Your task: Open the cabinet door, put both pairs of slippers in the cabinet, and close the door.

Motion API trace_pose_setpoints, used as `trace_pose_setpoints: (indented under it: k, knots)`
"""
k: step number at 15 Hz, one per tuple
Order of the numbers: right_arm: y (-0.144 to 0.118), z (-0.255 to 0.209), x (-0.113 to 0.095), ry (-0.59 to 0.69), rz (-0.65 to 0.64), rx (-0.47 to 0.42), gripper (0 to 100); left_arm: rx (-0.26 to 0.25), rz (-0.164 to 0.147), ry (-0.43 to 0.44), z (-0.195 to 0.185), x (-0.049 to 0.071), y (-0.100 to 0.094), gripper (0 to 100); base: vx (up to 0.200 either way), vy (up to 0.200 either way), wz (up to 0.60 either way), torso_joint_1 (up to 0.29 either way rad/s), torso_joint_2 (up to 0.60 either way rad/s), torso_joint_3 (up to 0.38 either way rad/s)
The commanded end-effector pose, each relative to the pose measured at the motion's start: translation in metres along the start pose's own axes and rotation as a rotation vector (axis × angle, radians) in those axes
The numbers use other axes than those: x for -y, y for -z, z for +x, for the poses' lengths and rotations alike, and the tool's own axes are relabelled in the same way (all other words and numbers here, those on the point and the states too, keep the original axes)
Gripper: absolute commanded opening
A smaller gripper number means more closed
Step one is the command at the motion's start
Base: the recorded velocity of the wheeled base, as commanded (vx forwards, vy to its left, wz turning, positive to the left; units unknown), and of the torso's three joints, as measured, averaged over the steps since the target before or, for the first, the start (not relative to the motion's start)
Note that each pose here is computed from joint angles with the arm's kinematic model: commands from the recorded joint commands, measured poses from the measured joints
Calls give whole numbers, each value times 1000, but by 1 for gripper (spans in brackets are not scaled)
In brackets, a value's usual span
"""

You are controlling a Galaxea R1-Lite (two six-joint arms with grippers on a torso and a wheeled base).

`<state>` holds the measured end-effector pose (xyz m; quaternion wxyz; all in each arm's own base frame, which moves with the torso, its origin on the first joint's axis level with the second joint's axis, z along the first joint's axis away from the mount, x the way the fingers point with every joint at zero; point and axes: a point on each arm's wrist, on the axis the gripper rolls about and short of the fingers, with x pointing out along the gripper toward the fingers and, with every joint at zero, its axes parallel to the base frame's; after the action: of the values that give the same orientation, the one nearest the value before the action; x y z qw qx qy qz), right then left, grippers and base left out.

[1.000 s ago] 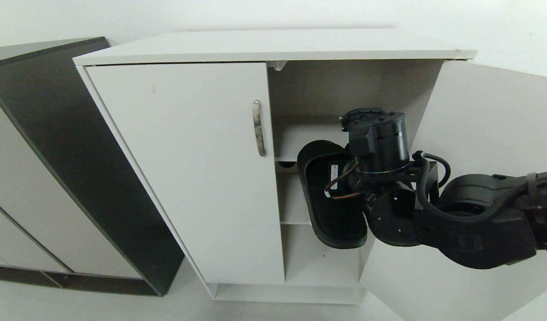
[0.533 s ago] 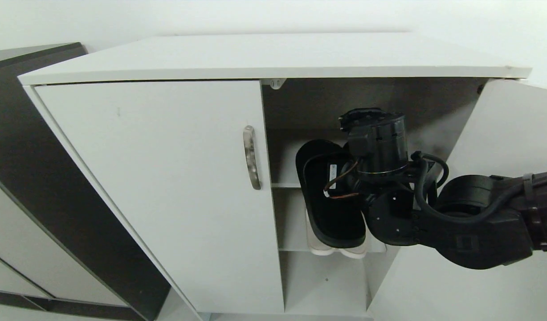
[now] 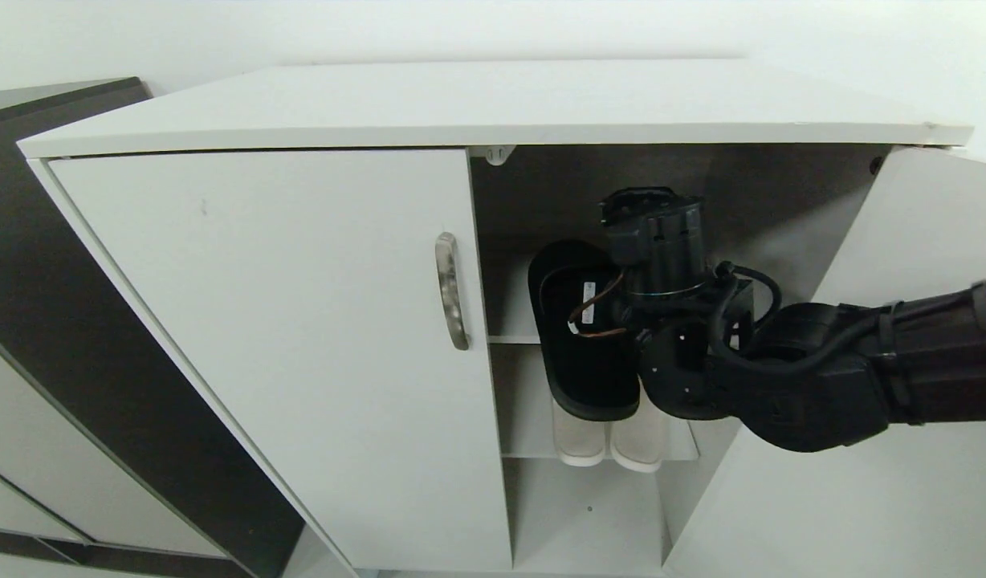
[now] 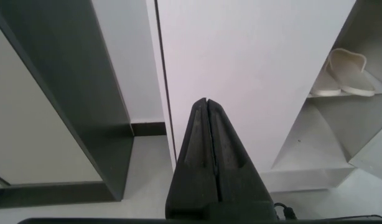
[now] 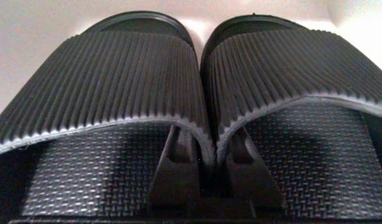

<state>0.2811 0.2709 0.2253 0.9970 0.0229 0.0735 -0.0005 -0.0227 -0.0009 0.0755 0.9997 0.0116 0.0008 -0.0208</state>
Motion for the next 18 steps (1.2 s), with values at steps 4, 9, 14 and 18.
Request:
trace_pose_setpoints:
  k: [4, 9, 14, 18]
  knots:
    - [-2, 56, -7, 75, 4, 13, 0, 1, -2, 0, 0, 0, 0, 0, 0, 0, 0, 0, 0, 0]
    - [-16, 67, -7, 91, 26, 35, 0, 1, -2, 0, 0, 0, 0, 0, 0, 0, 0, 0, 0, 0]
    - [-12, 72, -8, 97, 22, 29, 0, 1, -3, 0, 0, 0, 0, 0, 0, 0, 0, 0, 0, 0]
    - [-10, 72, -7, 100, 6, 13, 100, 1, -5, 0, 0, 0, 0, 0, 0, 0, 0, 0, 0, 0]
